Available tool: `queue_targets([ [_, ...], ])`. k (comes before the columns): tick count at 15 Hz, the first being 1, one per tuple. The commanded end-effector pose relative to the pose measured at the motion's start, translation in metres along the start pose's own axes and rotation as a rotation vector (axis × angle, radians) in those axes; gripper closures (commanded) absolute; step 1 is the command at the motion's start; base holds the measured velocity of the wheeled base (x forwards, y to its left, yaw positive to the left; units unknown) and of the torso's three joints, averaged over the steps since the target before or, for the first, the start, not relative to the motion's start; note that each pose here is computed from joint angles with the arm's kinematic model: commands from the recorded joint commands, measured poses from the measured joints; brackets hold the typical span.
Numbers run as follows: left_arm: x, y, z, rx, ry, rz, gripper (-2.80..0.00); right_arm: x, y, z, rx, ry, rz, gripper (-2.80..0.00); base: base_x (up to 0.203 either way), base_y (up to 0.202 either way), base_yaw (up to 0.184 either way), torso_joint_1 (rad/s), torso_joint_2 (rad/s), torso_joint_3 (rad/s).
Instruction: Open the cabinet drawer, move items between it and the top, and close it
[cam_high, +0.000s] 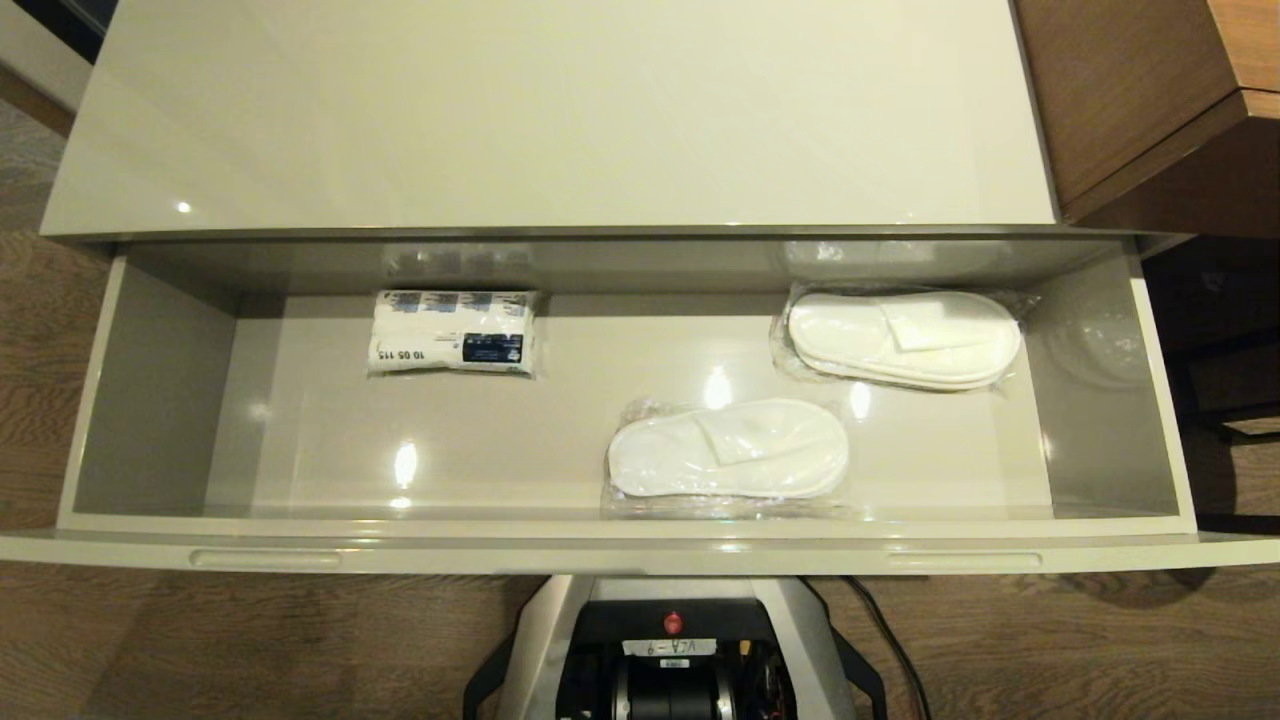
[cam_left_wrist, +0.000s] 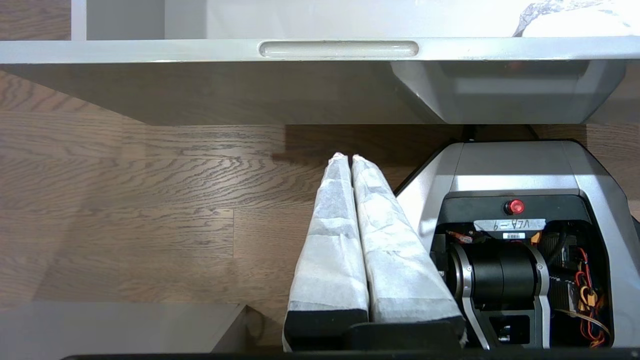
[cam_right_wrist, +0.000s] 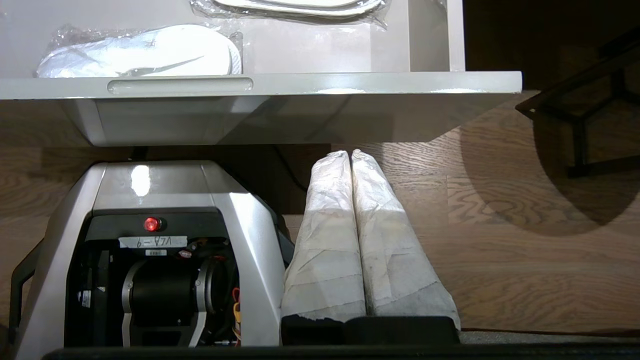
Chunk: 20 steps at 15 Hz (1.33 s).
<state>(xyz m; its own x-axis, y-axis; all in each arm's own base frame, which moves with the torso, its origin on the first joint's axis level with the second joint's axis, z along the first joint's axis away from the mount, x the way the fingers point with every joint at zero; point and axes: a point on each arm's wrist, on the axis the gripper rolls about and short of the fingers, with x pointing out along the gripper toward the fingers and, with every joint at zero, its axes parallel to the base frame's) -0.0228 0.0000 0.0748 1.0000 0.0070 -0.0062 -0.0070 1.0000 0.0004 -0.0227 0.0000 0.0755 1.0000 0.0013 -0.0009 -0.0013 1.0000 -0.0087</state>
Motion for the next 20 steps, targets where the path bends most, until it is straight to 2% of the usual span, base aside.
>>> queue_targets([
  [1, 0.0001, 0.0000, 0.0000, 0.000, 0.001, 0.001, 0.00, 0.0002, 0.0000, -0.0004, -0.001, 0.002, 0.002, 0.00, 0.000, 0.000, 0.000, 0.000, 0.00, 0.000],
  [20, 0.0001, 0.0000, 0.0000, 0.000, 0.001, 0.001, 0.00, 0.0002, 0.0000, -0.0003, -0.001, 0.001, 0.002, 0.00, 0.000, 0.000, 0.000, 0.000, 0.00, 0.000],
])
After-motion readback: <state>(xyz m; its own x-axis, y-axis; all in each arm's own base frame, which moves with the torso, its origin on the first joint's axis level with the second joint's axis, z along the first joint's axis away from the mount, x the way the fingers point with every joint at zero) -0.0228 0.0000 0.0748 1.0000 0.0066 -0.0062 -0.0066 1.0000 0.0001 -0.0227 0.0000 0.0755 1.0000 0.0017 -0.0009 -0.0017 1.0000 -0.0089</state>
